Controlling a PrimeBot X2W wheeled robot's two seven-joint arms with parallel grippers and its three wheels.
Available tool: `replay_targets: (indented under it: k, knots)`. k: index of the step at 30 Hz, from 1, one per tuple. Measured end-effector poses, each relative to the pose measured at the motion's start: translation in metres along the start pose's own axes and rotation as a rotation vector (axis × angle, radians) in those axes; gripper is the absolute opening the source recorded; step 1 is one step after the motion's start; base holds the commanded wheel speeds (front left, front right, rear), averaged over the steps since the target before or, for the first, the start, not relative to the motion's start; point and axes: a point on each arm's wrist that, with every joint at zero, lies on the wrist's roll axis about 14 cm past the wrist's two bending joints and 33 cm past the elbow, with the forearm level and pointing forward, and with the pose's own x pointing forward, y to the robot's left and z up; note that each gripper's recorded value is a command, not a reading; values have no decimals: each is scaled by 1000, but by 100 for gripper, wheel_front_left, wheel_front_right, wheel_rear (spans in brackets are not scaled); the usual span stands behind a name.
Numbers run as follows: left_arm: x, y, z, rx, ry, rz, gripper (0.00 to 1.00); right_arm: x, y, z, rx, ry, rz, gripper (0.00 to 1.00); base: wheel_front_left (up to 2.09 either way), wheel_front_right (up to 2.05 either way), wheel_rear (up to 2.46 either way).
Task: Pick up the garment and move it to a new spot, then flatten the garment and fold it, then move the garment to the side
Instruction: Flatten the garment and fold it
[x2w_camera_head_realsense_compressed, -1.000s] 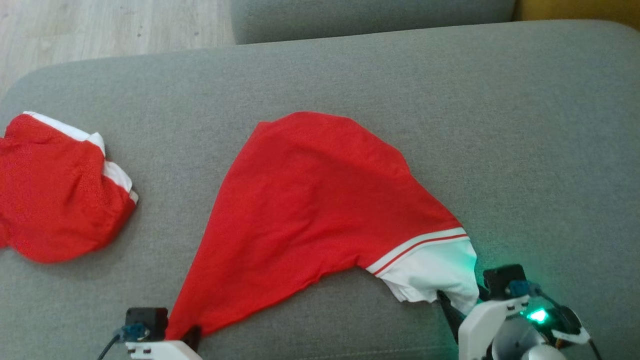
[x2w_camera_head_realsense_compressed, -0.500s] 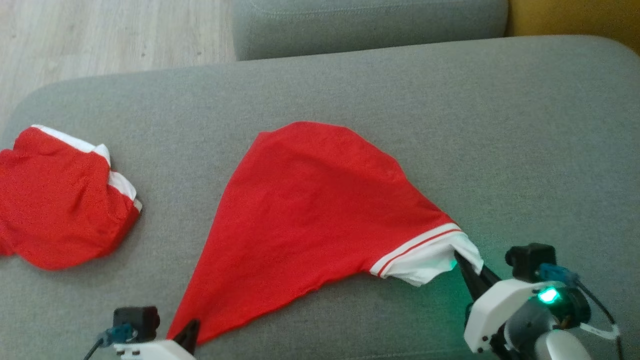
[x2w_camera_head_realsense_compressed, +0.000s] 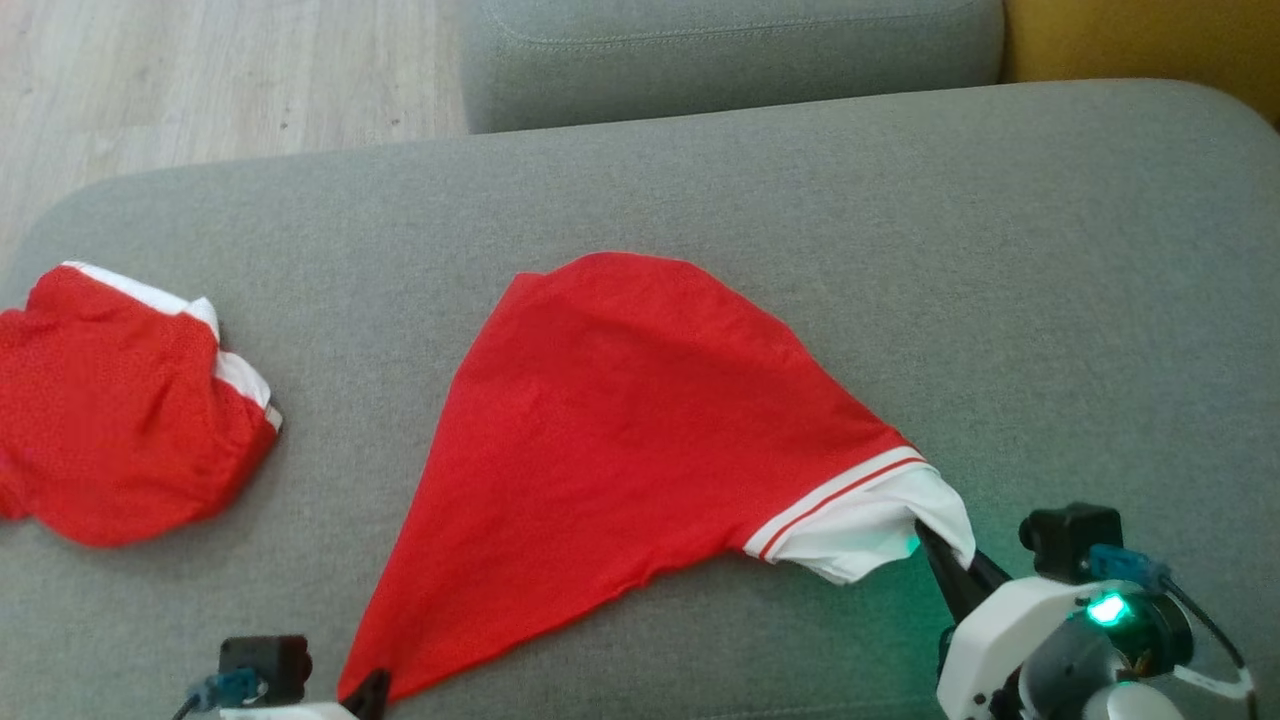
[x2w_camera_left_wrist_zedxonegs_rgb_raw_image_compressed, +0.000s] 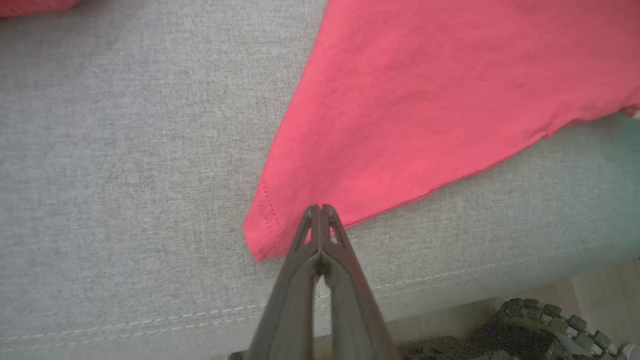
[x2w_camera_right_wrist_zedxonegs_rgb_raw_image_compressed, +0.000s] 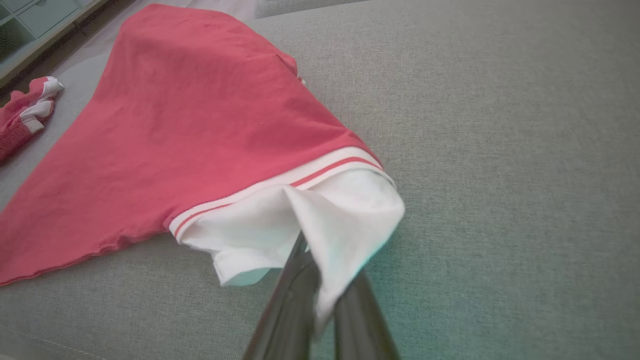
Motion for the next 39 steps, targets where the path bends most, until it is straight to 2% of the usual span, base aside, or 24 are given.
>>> replay_targets:
  k: [13, 14, 15, 16, 17, 18, 23, 30, 39]
  knots:
    - [1, 3, -2, 1, -13, 15, 0, 1, -3, -3, -24, 17, -13, 0, 0, 0, 0]
    - [1, 2, -1, 3, -16, 14, 0, 1, -3, -6, -23, 30, -13, 26, 0, 0, 0]
    - [1, 2, 0, 2, -28, 15, 0, 1, -3, -9, -27, 39, -15, 59, 0, 0, 0]
    - [1, 3, 2, 1, -44, 18, 17, 0, -4, -11, -35, 46, -20, 100, 0, 0, 0]
    - [0, 2, 5, 2, -58, 18, 45, -1, -5, -15, -43, 58, -25, 100, 0, 0, 0]
    - [0, 2, 6, 3, -72, 16, 100, -2, -6, -18, -48, 69, -29, 100, 0, 0, 0]
    - [0, -1, 10, 2, -114, 17, 100, -6, -10, -19, -80, 67, -50, 100, 0, 0, 0]
    - [-5, -6, 24, -3, -227, 9, 100, -14, -18, -6, -100, -15, -85, 100, 0, 0, 0]
    - [-10, -7, 44, 34, -405, 22, 100, -27, -22, 46, -186, -321, -125, 100, 0, 0, 0]
